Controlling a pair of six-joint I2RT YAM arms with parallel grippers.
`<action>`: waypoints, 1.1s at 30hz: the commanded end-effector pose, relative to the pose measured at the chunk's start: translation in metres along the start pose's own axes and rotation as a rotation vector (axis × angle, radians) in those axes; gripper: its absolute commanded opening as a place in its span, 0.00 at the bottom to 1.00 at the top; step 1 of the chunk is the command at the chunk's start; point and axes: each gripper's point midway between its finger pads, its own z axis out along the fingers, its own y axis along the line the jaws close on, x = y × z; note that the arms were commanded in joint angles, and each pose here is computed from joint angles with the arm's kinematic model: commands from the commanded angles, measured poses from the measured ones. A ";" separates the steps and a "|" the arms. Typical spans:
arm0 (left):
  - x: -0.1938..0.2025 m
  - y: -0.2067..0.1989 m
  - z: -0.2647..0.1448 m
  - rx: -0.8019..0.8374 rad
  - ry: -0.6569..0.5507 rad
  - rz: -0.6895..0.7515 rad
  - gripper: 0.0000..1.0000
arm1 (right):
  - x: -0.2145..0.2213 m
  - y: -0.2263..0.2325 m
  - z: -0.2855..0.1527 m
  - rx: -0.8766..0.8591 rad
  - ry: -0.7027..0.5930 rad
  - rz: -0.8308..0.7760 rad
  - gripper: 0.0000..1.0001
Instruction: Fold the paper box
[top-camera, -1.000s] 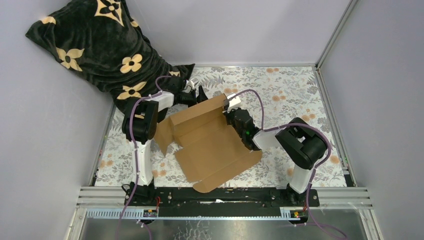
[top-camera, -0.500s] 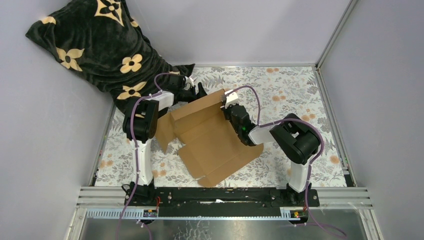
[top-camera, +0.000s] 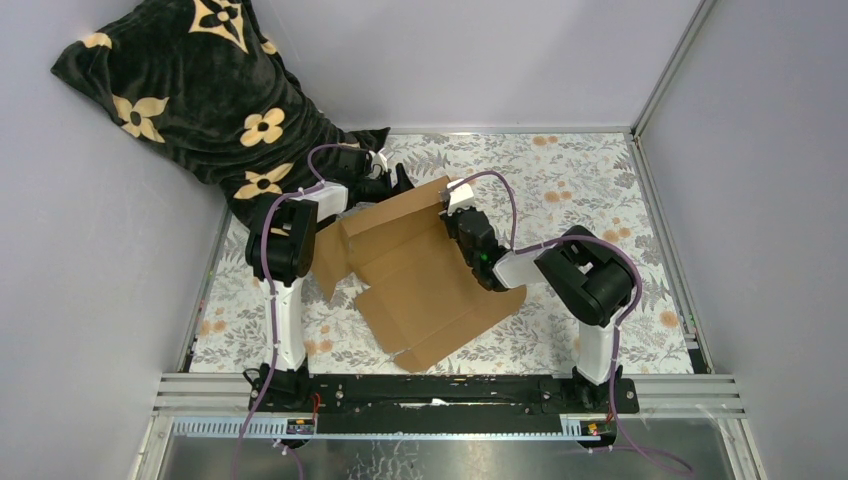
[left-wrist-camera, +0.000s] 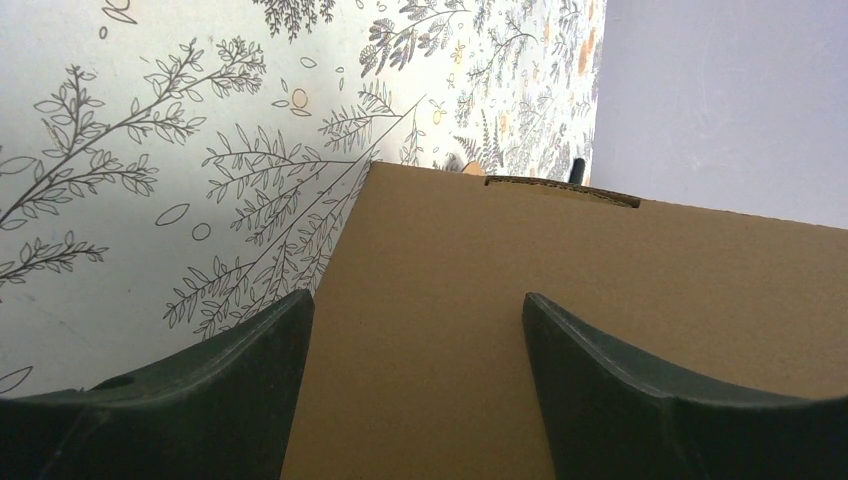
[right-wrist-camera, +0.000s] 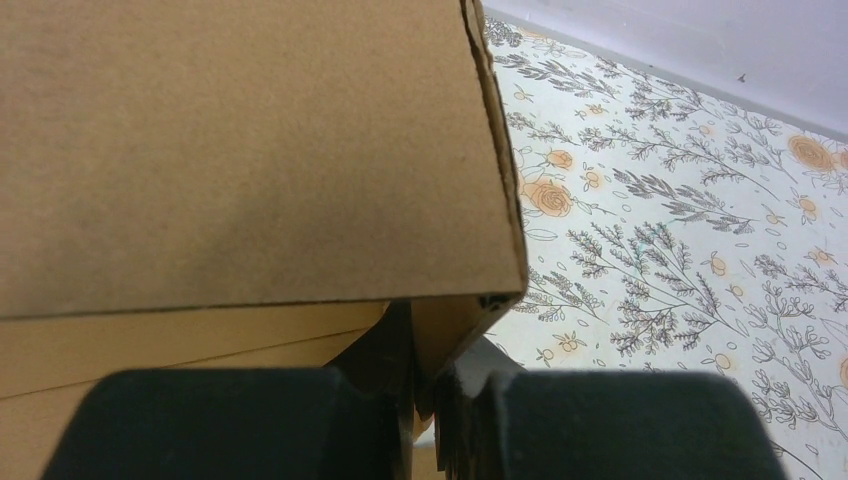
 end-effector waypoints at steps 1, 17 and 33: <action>0.049 -0.034 0.011 0.131 0.185 0.001 0.84 | 0.017 -0.038 0.008 0.173 0.066 -0.130 0.00; 0.033 -0.060 -0.012 0.146 0.143 0.036 0.84 | 0.004 -0.053 -0.015 0.048 0.166 -0.048 0.00; -0.023 -0.059 -0.110 -0.069 -0.229 0.062 0.84 | 0.023 -0.079 -0.062 0.075 0.352 0.002 0.00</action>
